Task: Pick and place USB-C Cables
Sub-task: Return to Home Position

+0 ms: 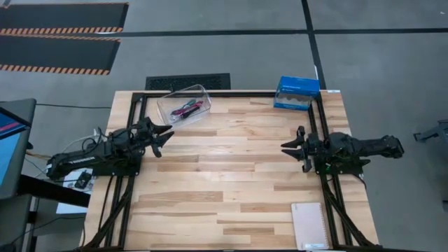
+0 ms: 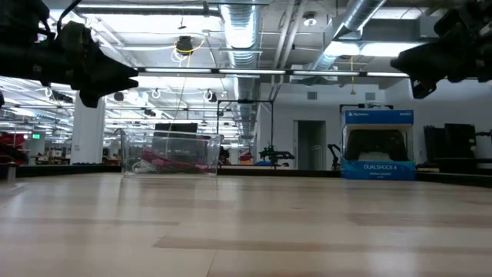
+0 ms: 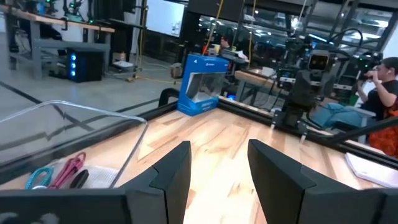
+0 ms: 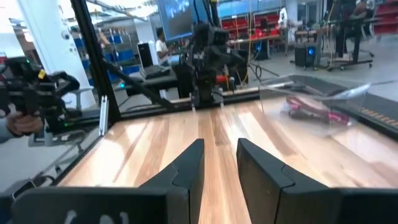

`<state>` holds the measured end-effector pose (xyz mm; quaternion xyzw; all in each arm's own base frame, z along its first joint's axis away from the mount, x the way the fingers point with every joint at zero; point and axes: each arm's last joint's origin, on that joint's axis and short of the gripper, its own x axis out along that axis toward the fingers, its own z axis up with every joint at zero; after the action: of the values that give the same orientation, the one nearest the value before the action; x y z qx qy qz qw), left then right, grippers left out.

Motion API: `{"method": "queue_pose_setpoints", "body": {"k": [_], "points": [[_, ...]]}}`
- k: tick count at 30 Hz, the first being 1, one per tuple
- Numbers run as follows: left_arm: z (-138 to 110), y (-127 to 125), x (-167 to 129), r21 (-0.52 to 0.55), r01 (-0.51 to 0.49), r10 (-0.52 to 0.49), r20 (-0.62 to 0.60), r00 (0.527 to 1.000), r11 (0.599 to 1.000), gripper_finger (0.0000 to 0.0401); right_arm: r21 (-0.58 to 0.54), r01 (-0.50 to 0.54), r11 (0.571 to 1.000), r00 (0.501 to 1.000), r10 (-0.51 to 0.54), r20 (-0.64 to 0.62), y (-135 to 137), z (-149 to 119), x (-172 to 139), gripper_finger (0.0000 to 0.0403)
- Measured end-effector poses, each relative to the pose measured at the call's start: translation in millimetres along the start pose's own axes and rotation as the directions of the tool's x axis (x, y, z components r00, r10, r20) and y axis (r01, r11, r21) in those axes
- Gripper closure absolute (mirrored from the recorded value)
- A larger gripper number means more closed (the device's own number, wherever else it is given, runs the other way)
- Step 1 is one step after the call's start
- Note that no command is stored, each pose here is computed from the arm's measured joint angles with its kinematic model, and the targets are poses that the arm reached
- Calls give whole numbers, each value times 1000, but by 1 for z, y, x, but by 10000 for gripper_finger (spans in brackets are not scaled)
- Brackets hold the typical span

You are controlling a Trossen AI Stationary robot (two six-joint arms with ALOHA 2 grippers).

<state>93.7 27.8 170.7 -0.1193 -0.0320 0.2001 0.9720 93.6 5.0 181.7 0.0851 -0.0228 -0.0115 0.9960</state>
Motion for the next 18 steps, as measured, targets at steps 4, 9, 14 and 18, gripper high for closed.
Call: {"method": "queue_pose_setpoints", "body": {"k": [4, 9, 14, 18], "points": [[-1, -2, 0, 11, 18, -18, -5, 1000, 1000, 253, 0, -2, 1000, 1000, 2, -17, -1, -10, 2, 284], [-1, -5, -1, 12, 42, -41, -11, 999, 999, 253, -14, -23, 1000, 1000, 23, -17, -1, -12, 4, 284], [-2, -6, -1, 18, 58, -58, -15, 998, 998, 253, -18, -13, 1000, 1000, 13, -21, -1, -12, 4, 284], [-2, -6, -1, -31, 67, -67, -19, 998, 997, 253, -18, -13, 1000, 1000, 13, -21, -1, -12, 4, 284]]}}
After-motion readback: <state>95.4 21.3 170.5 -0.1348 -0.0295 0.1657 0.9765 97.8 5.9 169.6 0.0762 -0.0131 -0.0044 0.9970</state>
